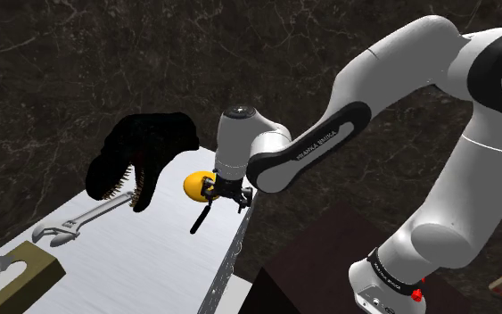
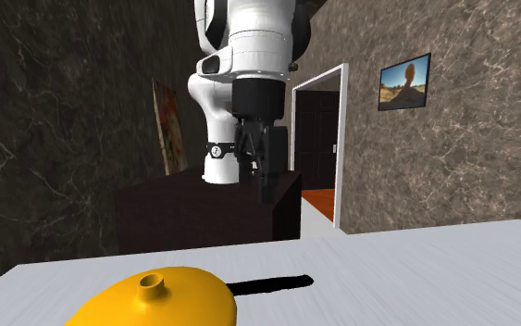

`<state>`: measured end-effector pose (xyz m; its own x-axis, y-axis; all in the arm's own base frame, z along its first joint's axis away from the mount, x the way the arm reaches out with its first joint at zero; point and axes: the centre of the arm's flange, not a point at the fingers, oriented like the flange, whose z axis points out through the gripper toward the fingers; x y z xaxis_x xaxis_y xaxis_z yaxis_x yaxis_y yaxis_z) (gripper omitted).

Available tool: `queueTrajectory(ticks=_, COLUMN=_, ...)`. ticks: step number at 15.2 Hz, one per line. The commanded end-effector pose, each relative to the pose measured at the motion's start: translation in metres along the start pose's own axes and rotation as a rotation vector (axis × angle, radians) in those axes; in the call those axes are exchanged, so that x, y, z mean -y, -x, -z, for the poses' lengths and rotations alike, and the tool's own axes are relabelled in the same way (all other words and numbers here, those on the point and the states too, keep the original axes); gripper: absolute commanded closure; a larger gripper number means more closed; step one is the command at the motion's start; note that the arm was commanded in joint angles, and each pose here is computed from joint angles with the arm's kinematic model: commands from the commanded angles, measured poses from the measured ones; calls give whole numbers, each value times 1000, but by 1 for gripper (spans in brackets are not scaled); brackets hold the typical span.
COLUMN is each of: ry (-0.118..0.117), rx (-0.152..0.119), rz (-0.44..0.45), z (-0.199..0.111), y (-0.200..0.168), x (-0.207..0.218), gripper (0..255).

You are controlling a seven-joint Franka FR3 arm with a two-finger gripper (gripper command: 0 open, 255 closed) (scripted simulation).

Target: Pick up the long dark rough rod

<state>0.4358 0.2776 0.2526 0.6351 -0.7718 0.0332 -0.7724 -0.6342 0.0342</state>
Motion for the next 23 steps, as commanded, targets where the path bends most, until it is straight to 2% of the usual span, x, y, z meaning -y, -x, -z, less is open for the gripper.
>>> queueTrajectory(ticks=1, ry=-4, rx=-10, rz=-51, z=-17, y=1, x=21, gripper=0)
queueTrajectory(ticks=6, ry=-13, rx=-30, rz=-166, z=-55, y=-4, x=73, gripper=0)
queueTrajectory(ticks=13, ry=-13, rx=-30, rz=-166, z=-92, y=-3, x=74, gripper=0)
queueTrajectory(ticks=16, ry=-13, rx=-30, rz=-166, z=-95, y=-3, x=74, gripper=0)
queueTrajectory(ticks=17, ry=-13, rx=-30, rz=-166, z=-95, y=-3, x=74, gripper=255)
queueTrajectory(ticks=23, ry=-13, rx=-30, rz=-166, z=-95, y=-2, x=73, gripper=255)
